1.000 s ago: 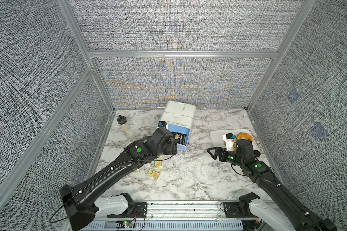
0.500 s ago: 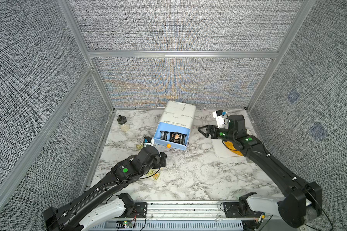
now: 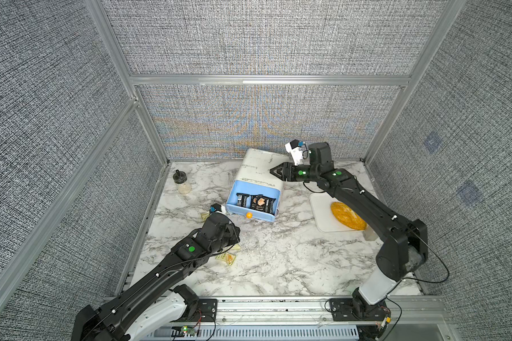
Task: Place the cookies into the drawer by color
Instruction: Close the drawer in the storage box.
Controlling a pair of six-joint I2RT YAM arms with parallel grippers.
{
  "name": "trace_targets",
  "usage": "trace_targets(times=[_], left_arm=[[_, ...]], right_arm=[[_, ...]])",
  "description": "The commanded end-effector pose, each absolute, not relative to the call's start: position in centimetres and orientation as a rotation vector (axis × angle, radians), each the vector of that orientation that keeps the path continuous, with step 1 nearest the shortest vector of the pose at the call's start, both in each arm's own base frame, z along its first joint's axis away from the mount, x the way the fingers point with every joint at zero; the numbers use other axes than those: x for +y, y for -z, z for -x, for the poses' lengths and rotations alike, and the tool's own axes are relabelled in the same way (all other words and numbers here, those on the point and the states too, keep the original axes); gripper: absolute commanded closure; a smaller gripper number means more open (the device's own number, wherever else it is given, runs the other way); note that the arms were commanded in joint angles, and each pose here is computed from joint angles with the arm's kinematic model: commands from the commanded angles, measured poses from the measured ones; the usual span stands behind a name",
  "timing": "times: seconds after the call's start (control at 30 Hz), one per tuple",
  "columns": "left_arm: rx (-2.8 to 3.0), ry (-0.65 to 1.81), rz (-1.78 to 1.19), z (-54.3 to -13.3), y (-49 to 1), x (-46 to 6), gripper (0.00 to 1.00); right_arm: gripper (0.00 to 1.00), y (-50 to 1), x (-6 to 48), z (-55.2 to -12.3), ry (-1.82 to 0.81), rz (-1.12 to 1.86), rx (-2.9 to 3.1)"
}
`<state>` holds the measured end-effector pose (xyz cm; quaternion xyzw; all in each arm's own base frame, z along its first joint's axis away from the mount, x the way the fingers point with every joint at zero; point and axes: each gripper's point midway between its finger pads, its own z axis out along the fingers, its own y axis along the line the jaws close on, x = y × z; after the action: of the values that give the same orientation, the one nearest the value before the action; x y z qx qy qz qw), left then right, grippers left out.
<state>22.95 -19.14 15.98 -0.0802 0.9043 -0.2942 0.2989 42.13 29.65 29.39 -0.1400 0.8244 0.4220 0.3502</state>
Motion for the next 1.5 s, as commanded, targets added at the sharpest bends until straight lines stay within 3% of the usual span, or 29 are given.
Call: trace_targets(times=[0.0,0.2,0.4,0.87,1.13,1.27,1.4,1.47], left_arm=[[2.32,0.938,0.216,-24.0,-17.8,-21.0,0.89],[2.248,0.958,0.257,-26.2,-18.6,-21.1,0.99],[2.249,0.988,0.243,-28.1,-18.7,-22.6,1.0],[2.234,0.977,0.175,-32.4,-20.6,-25.9,1.0],[2.261,0.985,0.154,-35.4,-20.6,-27.8,1.0],[2.257,0.996,0.165,-36.5,-20.7,-28.4,1.0],[2.251,1.004,0.183,-37.4,-20.6,-28.8,1.0],[2.258,1.009,0.185,-37.5,-20.3,-29.0,0.97]], right_arm=[[0.54,-28.3,30.2,-42.8,-1.093,0.387,2.177],[0.59,-24.8,31.0,-43.3,-1.083,0.395,2.265],[0.6,-23.1,31.1,-42.8,-1.065,0.394,2.304],[0.59,-22.9,30.6,-42.3,-1.039,0.394,2.325],[0.57,-26.1,30.3,-42.2,-1.036,0.385,2.27],[0.51,-28.8,29.3,-42.0,-1.018,0.355,2.215],[0.28,-31.6,27.6,-41.3,-0.98,0.312,2.147],[0.23,-32.6,26.7,-40.7,-0.962,0.295,2.119]])
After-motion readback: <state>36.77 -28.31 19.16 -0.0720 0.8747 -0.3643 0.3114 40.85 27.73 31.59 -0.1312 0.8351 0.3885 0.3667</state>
